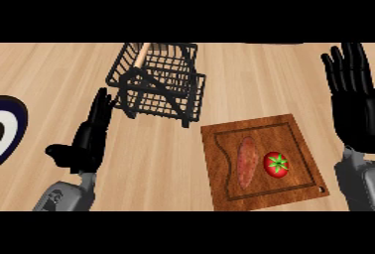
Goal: Pick the sweet potato from the cutting board and place it in the tiered basket
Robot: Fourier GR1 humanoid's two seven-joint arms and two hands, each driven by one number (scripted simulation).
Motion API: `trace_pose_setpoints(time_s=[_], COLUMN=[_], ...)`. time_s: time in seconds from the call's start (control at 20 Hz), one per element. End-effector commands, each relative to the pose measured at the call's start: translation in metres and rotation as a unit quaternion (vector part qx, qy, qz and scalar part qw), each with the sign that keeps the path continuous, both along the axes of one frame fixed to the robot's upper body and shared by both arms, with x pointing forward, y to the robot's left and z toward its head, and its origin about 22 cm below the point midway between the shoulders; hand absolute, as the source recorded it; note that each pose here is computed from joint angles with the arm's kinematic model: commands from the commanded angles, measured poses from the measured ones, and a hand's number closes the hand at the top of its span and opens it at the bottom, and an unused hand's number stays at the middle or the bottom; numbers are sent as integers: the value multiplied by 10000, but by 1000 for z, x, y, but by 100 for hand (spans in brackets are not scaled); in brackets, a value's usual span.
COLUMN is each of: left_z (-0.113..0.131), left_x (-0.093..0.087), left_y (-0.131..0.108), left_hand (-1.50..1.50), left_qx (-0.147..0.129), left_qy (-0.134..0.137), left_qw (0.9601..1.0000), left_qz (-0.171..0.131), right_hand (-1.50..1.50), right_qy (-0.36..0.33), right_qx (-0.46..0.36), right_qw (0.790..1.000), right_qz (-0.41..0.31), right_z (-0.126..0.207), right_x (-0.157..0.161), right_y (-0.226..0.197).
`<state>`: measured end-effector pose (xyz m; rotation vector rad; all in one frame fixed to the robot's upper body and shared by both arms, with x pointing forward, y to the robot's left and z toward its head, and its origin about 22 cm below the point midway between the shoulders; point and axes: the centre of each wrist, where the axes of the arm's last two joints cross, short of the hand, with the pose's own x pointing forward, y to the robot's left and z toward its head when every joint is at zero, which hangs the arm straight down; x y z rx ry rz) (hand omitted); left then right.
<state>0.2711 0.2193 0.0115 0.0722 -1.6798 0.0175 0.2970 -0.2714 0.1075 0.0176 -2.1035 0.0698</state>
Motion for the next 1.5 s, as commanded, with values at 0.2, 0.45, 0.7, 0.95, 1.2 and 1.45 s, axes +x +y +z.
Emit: trace_pose_setpoints(time_s=[0.2,0.45,0.7,0.95,1.2,1.45], left_z=[-51,-76,-77,-72,-64,-60], left_x=[-35,-65,-66,-63,-57,-51], left_y=[37,46,43,25,32,19], left_hand=[0,0,0,0,0,0], left_qx=[660,627,667,687,685,689], left_qy=[1402,1860,1903,1848,1702,1677], left_qw=[9845,9751,9763,9787,9818,9820], left_qz=[824,1029,783,566,493,525], right_hand=[150,-150,-150,-150,-150,-150], right_qy=[526,1741,1196,2605,3730,4444], right_qx=[-591,964,1046,98,-1036,-2094], right_qw=[9653,8318,8366,8529,8377,7835], right_qz=[-2489,-5182,-5242,-4523,-3851,-3806], right_z=[4,-69,-60,-65,-55,-37], right_x=[-25,-65,-119,-154,-175,-183], right_y=[-41,-77,-4,16,18,21])
